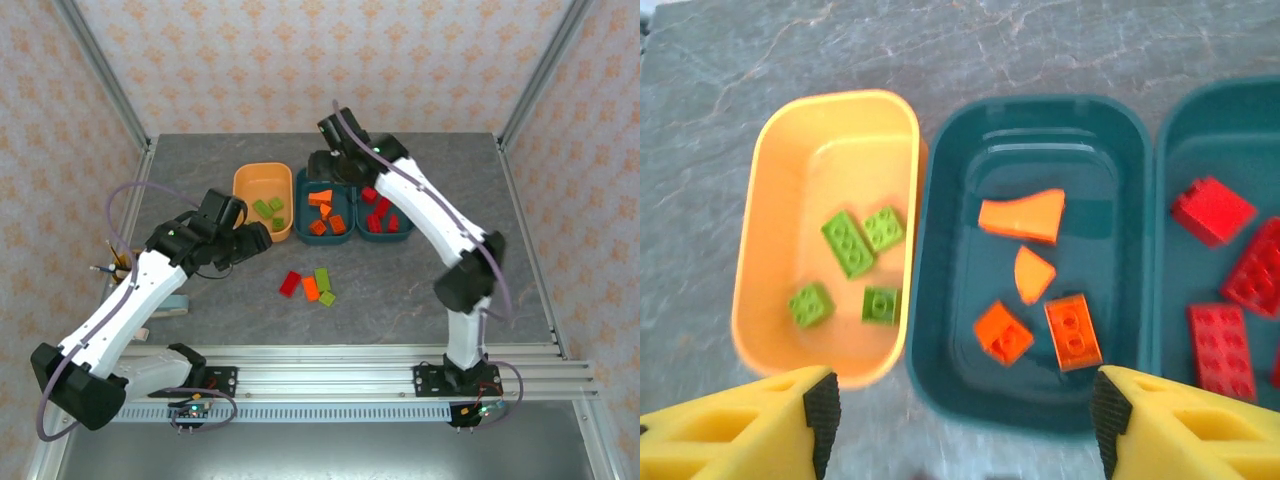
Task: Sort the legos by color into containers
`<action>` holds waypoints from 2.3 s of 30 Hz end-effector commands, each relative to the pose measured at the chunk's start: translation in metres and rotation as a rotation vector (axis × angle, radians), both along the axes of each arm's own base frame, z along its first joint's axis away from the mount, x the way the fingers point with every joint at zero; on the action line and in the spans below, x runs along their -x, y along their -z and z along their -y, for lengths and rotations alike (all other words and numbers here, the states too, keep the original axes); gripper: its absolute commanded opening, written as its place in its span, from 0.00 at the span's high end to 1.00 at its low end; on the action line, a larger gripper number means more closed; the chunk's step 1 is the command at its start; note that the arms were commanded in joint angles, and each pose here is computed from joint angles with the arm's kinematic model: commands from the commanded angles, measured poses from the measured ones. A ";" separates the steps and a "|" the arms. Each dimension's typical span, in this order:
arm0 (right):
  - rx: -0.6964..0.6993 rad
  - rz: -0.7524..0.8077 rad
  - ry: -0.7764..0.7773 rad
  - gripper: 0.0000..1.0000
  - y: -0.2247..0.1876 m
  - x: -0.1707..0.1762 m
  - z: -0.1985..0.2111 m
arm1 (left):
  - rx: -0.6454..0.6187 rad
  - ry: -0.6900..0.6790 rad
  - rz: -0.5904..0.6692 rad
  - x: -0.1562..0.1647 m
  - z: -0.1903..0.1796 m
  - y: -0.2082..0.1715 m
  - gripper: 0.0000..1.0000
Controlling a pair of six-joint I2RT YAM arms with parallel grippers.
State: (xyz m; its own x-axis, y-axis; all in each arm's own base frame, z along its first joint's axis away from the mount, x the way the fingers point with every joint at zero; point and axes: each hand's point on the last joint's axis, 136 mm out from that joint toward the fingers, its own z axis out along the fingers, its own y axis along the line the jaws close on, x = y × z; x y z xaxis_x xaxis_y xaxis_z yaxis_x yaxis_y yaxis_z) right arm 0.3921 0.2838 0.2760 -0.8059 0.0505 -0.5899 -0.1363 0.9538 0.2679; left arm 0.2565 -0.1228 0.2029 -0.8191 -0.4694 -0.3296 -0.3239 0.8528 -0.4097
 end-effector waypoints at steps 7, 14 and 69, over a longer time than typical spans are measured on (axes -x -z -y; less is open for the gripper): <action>-0.069 -0.121 -0.141 0.30 0.044 0.131 0.046 | 0.037 -0.070 -0.174 0.015 0.049 0.042 0.27; -0.058 -0.236 -0.172 0.28 0.079 0.211 0.077 | 0.051 -0.162 -0.356 0.032 0.114 0.091 0.28; -0.344 -0.063 -0.146 0.26 0.025 0.189 0.029 | -0.236 -0.171 -0.097 -0.110 0.024 0.012 0.68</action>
